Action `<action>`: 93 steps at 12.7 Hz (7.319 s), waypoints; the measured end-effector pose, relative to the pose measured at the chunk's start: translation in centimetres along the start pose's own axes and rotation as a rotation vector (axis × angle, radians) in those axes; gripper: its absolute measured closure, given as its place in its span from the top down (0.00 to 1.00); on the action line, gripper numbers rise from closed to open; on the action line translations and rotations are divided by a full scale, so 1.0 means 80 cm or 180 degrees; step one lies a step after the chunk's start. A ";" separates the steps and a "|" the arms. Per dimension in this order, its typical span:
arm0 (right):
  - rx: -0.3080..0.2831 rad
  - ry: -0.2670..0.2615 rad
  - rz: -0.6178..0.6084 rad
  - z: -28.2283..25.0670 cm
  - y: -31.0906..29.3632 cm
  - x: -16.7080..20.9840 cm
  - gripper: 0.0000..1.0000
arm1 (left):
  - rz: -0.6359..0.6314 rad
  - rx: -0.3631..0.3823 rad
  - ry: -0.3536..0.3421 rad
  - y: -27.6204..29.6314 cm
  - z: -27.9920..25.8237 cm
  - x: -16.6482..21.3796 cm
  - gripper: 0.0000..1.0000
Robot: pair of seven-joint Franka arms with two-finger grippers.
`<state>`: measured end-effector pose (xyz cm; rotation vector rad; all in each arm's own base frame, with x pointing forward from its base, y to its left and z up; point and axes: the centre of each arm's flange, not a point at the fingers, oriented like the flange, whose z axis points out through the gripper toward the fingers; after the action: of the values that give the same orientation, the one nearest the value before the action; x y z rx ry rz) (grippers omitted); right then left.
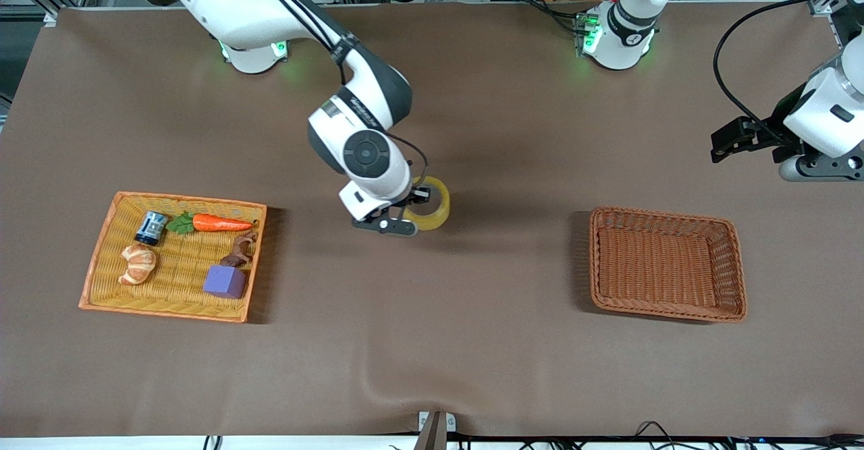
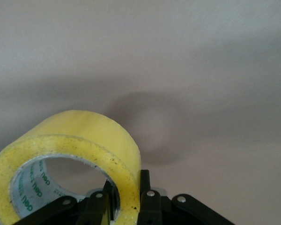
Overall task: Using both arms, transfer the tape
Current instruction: 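Carry the tape roll with the right gripper toward the table middle, then reach the left gripper to the tape while the right gripper withdraws, then grasp the tape roll's rim with the left gripper and lift it, then carry the tape roll with the left gripper over the brown basket, then lower the tape into the basket and open the left gripper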
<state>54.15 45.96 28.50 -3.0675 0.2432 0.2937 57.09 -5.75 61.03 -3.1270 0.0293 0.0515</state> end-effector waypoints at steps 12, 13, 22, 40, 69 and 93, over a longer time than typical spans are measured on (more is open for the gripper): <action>0.0052 0.0271 0.0042 0.037 -0.036 -0.007 0.98 | 0.0249 -0.0176 -0.0064 0.069 0.009 -0.002 1.00; 0.0015 0.0282 0.0054 0.015 -0.020 0.008 1.00 | 0.0273 -0.0174 -0.0086 0.082 0.014 -0.002 1.00; -0.0239 0.0141 -0.0350 -0.153 0.280 0.153 1.00 | 0.0559 -0.0213 -0.0141 0.293 0.109 -0.007 1.00; -0.0147 0.0779 -0.0592 -0.481 0.566 0.003 1.00 | -0.0029 -0.0095 -0.0673 0.481 0.446 -0.027 1.00; -0.0024 0.0493 -0.0430 -0.443 0.611 0.031 1.00 | -0.0243 -0.0183 -0.0164 0.345 0.291 0.046 0.22; -0.0110 0.0528 -0.0478 -0.448 0.608 0.029 1.00 | -0.0230 0.0003 -0.0285 -0.088 0.281 0.120 0.22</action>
<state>55.20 -4.73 61.49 -3.1242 0.0133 0.0364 66.04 1.44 38.33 -3.1177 -0.0845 0.1902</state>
